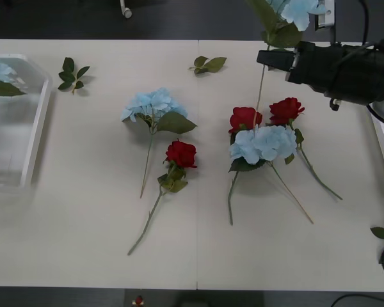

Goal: Put the red flowers into the right box and the blue flowers into the left box

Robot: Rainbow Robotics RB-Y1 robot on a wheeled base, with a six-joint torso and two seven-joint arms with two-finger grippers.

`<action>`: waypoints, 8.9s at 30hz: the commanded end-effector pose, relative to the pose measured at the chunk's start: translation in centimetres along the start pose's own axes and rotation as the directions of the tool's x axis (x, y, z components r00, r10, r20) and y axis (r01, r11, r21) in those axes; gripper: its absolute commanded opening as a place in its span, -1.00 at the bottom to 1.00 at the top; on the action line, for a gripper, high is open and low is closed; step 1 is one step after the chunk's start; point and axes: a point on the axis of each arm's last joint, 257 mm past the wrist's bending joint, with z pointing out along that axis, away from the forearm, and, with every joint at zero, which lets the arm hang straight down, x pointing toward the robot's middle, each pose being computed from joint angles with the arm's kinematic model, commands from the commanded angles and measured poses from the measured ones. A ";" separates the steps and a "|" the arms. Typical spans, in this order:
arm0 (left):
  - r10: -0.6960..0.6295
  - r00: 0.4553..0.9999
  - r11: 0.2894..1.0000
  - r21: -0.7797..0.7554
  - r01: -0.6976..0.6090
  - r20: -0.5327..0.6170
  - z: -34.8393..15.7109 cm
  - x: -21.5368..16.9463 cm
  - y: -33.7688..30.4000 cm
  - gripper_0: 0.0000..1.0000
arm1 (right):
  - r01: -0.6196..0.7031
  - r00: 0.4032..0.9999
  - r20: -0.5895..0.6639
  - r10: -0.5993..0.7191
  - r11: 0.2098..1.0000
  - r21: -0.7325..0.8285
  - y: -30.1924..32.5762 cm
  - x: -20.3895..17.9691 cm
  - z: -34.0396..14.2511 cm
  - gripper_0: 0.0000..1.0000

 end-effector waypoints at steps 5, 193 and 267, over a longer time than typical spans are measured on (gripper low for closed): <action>0.053 0.995 0.998 -0.044 -0.050 0.081 0.8 -2.2 -0.2 0.01 | 0.037 0.995 0.094 -0.024 0.989 -0.141 5.2 -1.7 8.5 -1.00; 0.059 0.996 0.996 -0.074 -0.054 0.062 -2.5 4.2 5.4 -1.00 | 0.497 0.630 -0.721 0.290 0.563 0.661 -22.8 10.4 -19.7 1.00; 0.032 0.985 0.958 0.274 -0.078 0.168 -14.8 2.3 -37.9 1.00 | 0.598 0.493 -0.833 0.252 0.597 0.535 -24.3 16.6 -18.8 -1.00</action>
